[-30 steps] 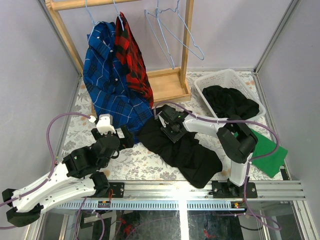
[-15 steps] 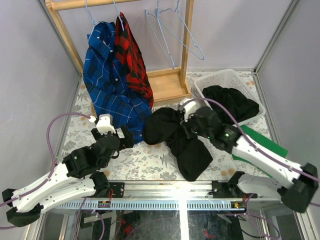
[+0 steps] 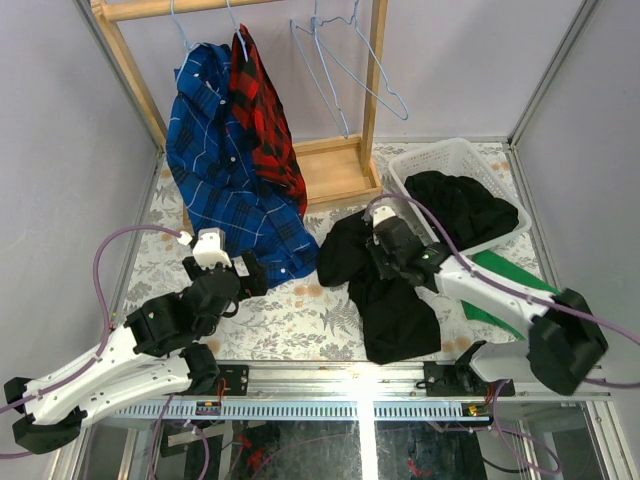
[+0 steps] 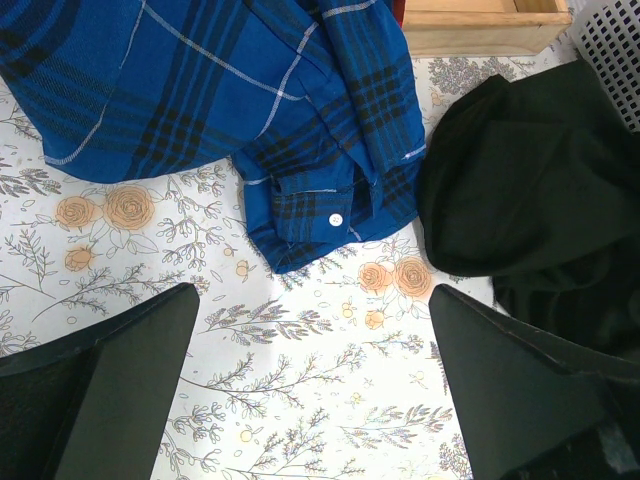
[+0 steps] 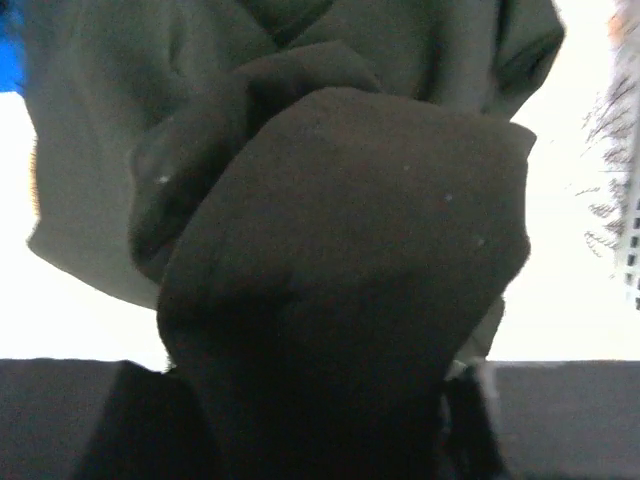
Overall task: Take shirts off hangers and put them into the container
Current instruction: Pick up the shirt from the center of the board.
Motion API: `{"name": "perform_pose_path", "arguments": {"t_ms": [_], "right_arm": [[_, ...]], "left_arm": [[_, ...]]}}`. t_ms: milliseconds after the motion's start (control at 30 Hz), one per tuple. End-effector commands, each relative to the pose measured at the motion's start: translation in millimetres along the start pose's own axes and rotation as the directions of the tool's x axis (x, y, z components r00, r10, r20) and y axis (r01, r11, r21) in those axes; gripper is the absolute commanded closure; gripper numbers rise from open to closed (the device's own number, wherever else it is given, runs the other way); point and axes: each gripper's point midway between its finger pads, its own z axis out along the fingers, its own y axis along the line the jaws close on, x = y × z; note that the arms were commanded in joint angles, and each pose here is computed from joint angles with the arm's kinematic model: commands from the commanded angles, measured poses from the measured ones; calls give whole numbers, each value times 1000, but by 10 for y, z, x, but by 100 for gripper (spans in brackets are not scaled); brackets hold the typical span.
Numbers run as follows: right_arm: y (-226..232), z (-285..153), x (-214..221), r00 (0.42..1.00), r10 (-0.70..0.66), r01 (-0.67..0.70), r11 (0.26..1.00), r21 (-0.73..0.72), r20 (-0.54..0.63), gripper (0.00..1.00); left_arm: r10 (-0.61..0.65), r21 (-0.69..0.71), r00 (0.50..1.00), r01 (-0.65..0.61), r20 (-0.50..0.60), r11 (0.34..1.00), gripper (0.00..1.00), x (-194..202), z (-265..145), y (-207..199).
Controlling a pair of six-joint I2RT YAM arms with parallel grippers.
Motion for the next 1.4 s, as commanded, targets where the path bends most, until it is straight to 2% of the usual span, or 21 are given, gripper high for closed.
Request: {"name": "perform_pose_path", "arguments": {"t_ms": [0, 33, 133, 200, 333, 533, 567, 600, 667, 767, 867, 1000, 1167, 1367], "right_arm": [[-53, 229, 246, 989, 90, -82, 994, 70, -116, 42], [-36, 269, 232, 988, 102, -94, 993, 68, -119, 29], [115, 344, 122, 988, 118, -119, 993, -3, -101, 8], [156, 387, 90, 988, 121, -123, 992, -18, -99, 0], [49, 520, 271, 978, 87, -77, 995, 59, -191, 1], [-113, 785, 840, 939, 80, -23, 985, 172, -334, 0], [-145, 802, 919, 938, 87, -24, 982, 190, -335, 3], [-158, 816, 935, 942, 92, -29, 980, 196, -322, 17], [-144, 822, 896, 954, 95, -42, 982, 187, -285, 37], [-130, 718, 617, 978, 100, -71, 984, 163, -181, 72], [-169, 515, 246, 993, 113, -107, 982, 153, -30, 97], [-370, 58, -322, 963, 144, -189, 964, 189, 227, 100], [-850, -701, -798, 847, 130, -326, 893, 310, 516, 100], [-1180, -1464, -989, 703, 94, -441, 836, 327, 705, 100]], "left_arm": [[-19, -11, 1000, 20, 23, 1000, 0, -60, -5, 8], [-19, -12, 1000, 19, 22, 1000, 0, -58, -5, 9], [-17, -10, 1000, 17, 21, 1000, 0, -57, -8, 7], [-19, -9, 1000, 19, 23, 1000, 0, -62, -11, 9], [-24, -7, 999, 24, 27, 1000, 0, -70, -19, 16], [-22, -8, 999, 23, 26, 1000, 0, -69, -17, 14], [-22, -9, 999, 22, 26, 1000, 0, -70, -14, 14], [-20, -10, 999, 21, 25, 1000, 0, -66, -13, 14], [-18, -13, 1000, 18, 24, 1000, 0, -65, -7, 12], [-14, -14, 1000, 14, 20, 1000, 0, -56, -2, 8], [-14, -16, 1000, 15, 21, 1000, 0, -59, -1, 12], [-17, -14, 1000, 17, 24, 1000, 0, -65, -7, 12], [-24, -17, 999, 24, 32, 1000, 0, -83, -17, 29], [-21, -11, 999, 22, 29, 1000, 0, -79, -20, 21]]}}
